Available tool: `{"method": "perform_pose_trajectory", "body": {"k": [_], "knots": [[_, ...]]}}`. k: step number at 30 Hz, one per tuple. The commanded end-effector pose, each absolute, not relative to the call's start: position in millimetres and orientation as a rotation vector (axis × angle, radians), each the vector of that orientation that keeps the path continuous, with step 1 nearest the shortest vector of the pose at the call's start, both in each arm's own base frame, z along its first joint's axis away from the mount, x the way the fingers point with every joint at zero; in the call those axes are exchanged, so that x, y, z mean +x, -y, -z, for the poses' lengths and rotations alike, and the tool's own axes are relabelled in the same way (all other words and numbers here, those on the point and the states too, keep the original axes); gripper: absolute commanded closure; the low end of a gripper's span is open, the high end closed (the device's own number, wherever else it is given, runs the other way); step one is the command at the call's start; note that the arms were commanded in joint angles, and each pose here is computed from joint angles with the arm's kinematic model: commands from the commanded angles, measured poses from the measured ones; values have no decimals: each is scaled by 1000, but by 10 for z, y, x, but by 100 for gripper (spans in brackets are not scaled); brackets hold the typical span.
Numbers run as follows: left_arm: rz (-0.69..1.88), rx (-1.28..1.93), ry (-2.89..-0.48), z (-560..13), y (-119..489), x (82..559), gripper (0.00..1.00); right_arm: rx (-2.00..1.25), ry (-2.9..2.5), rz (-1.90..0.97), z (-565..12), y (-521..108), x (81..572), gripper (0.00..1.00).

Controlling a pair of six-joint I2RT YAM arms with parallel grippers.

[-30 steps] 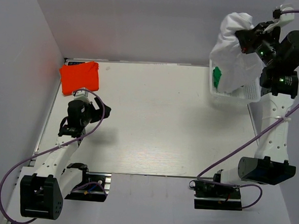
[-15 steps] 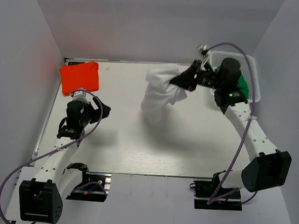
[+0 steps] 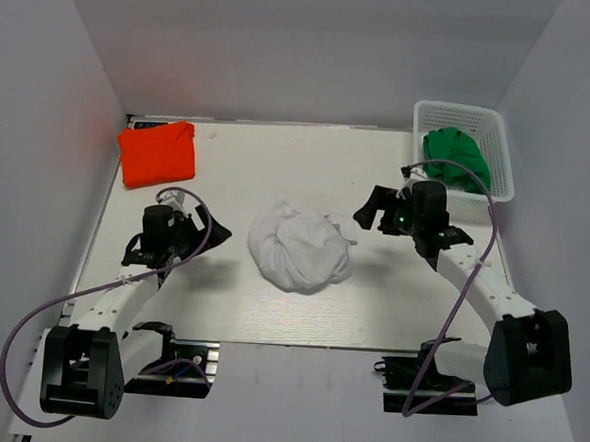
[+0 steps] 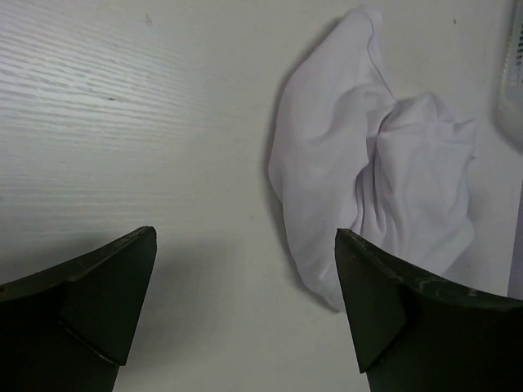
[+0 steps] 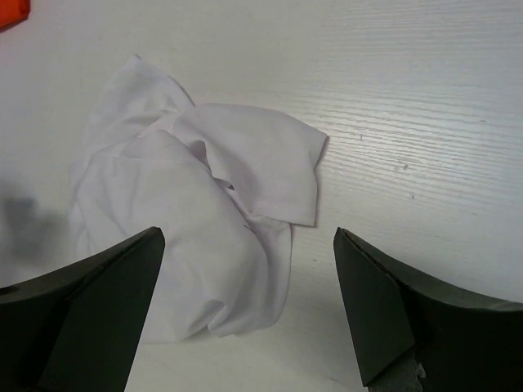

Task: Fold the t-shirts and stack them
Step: Move the tshirt to the center of the board, then flatten out the tshirt

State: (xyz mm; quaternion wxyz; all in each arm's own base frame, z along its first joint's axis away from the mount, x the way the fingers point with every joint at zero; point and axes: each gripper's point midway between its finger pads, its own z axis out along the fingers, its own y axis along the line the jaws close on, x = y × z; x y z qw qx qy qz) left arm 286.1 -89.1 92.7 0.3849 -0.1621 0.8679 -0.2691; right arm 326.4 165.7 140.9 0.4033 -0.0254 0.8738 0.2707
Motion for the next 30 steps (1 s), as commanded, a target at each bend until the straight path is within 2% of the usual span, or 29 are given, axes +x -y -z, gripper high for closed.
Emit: {"method": "perform_pose_trajectory", "body": {"k": [1,6,9,10,15,19,22,24,25,27,28,30], "knots": [[828,-300,-2186,-968,1159,2772,0,-49,-2187,-547,-1470,-1505,3218,10],[770,-298,-2261,-842,1249,2919,14,-177,-2311,-578,-1110,-1676,2944,12],[762,-257,-2315,-722,1415,2976,17,-244,-2334,-537,-926,-1685,2829,13],[754,-246,-2306,-743,1450,3041,22,-235,-2337,-516,-897,-1663,2830,13],[706,-207,-2365,-549,1612,3058,23,-32,-2336,-300,-822,-1326,2995,13],[645,-199,-2412,-389,1725,3143,31,-66,-2368,-267,-695,-1345,3069,13],[596,-214,-2433,-300,1741,3180,46,-105,-2409,-326,-555,-1488,3117,13],[609,-199,-2415,-330,1785,3201,52,-159,-2408,-377,-514,-1610,3183,13],[611,-199,-2411,-319,1793,3219,60,-174,-2416,-373,-474,-1625,3221,13],[610,-190,-2425,-277,1818,3193,69,-193,-2367,-405,-509,-1732,3375,13],[616,-187,-2411,-325,1837,3236,80,-193,-2364,-406,-476,-1754,3426,13],[603,-175,-2429,-278,1837,3247,93,-227,-2361,-471,-469,-1891,3495,13]]}}
